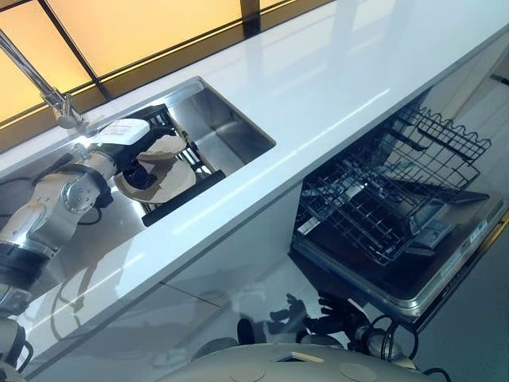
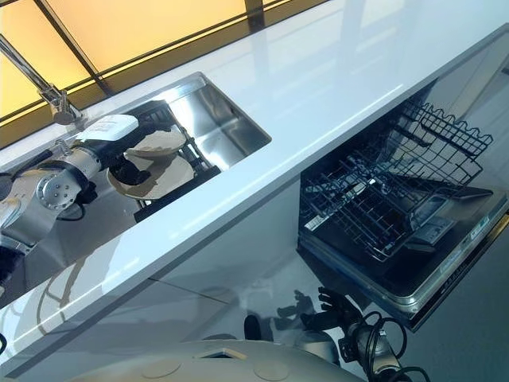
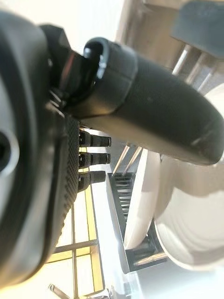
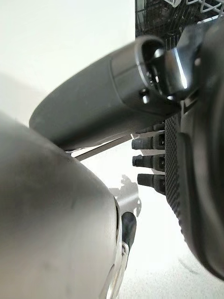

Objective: Pick up plates and place into dishwasher.

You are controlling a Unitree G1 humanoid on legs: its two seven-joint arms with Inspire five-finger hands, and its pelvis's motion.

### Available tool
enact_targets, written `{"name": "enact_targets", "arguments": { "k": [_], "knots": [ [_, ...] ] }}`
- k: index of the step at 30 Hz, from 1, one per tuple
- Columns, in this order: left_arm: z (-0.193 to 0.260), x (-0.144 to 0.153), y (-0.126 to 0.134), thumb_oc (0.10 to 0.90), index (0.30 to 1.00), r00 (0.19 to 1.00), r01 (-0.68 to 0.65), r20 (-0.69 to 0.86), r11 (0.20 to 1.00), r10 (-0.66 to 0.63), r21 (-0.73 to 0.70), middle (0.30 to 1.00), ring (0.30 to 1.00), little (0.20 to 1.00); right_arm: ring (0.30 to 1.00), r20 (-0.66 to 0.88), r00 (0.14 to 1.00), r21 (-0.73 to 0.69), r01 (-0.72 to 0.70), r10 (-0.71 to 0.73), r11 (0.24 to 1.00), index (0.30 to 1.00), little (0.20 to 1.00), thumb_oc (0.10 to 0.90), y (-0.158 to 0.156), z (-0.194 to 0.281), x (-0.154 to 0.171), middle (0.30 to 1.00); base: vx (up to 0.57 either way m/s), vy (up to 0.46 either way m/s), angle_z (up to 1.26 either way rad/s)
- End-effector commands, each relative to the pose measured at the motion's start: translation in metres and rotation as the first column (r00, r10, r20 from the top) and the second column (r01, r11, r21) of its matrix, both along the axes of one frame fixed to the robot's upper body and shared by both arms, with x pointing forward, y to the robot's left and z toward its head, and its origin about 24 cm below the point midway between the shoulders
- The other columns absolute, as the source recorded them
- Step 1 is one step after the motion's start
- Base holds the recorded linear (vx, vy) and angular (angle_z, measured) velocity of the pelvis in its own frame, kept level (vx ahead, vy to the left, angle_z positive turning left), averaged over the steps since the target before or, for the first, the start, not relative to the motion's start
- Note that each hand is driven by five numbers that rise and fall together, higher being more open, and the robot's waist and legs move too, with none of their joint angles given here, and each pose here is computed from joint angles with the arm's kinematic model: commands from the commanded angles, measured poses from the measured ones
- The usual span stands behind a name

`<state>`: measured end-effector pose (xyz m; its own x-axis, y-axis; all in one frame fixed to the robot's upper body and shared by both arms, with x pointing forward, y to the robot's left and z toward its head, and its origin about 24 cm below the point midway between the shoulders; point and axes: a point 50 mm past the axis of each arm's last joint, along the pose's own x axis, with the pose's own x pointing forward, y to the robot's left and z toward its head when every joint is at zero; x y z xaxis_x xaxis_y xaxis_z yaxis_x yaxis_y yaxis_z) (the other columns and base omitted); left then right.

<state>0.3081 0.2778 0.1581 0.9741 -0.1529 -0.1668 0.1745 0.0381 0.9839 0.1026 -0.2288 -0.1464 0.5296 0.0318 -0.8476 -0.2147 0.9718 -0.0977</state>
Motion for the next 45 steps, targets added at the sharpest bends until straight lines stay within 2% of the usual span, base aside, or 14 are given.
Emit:
{"name": "enact_targets", "arguments": {
  "k": [1,7,12,20,29,30,31,33,37,45],
  "knots": [
    [0.094,0.014,0.018,0.8,0.9,0.95,-0.114,0.302,0.988,0.079,0.1,0.9,0.9,0.9,0.9,0.055,0.995,-0.026,-0.078,0.079,0.997,0.9,0.9,0.8,-0.006,0.01,0.016,0.9,0.04,0.011,-0.03],
    [0.094,0.018,0.028,0.8,0.9,0.932,-0.192,0.335,0.972,0.138,0.133,0.9,0.9,0.9,0.9,0.038,0.996,-0.032,-0.076,0.078,0.997,0.9,0.9,0.8,-0.006,0.008,0.011,0.9,0.05,0.016,0.0],
    [0.097,0.021,0.033,0.8,0.9,0.897,-0.25,0.399,0.962,0.189,0.107,0.9,0.9,0.9,0.9,0.024,0.996,-0.039,-0.084,0.085,0.996,0.9,0.9,0.8,-0.008,0.008,0.007,0.9,0.06,0.037,0.0],
    [0.1,0.033,0.037,0.8,0.9,0.862,-0.354,0.435,0.924,0.261,0.147,0.9,0.9,0.9,0.9,0.053,0.991,-0.057,-0.124,0.127,0.991,0.9,0.9,0.8,-0.015,0.018,0.021,0.9,0.0,0.061,-0.04],
    [0.115,0.039,0.041,0.8,0.9,0.827,-0.417,0.473,0.896,0.305,0.152,0.9,0.9,0.9,0.9,0.09,0.983,-0.042,-0.155,0.158,0.987,0.9,0.9,0.8,-0.008,0.021,0.03,0.9,0.0,0.023,-0.04],
    [0.115,0.041,0.041,0.726,0.836,0.822,-0.424,0.479,0.892,0.308,0.155,0.836,0.836,0.826,0.9,0.095,0.982,-0.038,-0.159,0.162,0.987,0.9,0.9,0.8,-0.006,0.021,0.031,0.9,-0.04,0.01,0.0],
    [0.116,0.042,0.041,0.726,0.836,0.819,-0.426,0.484,0.892,0.308,0.153,0.836,0.836,0.826,0.9,0.1,0.981,-0.036,-0.162,0.165,0.986,0.9,0.9,0.8,-0.004,0.022,0.032,0.9,0.0,0.0,0.0],
    [0.119,0.045,0.04,0.1,0.3,0.809,-0.434,0.499,0.888,0.31,0.152,0.3,0.3,0.2,0.9,0.113,0.979,-0.03,-0.17,0.172,0.985,0.9,0.9,0.8,-0.001,0.023,0.036,0.9,-0.05,0.01,0.02],
    [0.12,0.047,0.042,0.1,0.3,0.791,-0.465,0.508,0.875,0.342,0.134,0.3,0.3,0.2,0.9,0.138,0.974,-0.021,-0.179,0.18,0.984,0.9,0.9,0.8,0.005,0.025,0.042,0.9,-0.07,-0.001,0.02],
    [0.127,0.048,0.042,0.1,0.3,0.75,-0.496,0.577,0.853,0.324,0.166,0.3,0.3,0.2,0.9,0.166,0.97,-0.01,-0.179,0.178,0.984,0.9,0.9,0.8,0.009,0.027,0.048,0.9,-0.05,-0.032,-0.01]
  ]
}}
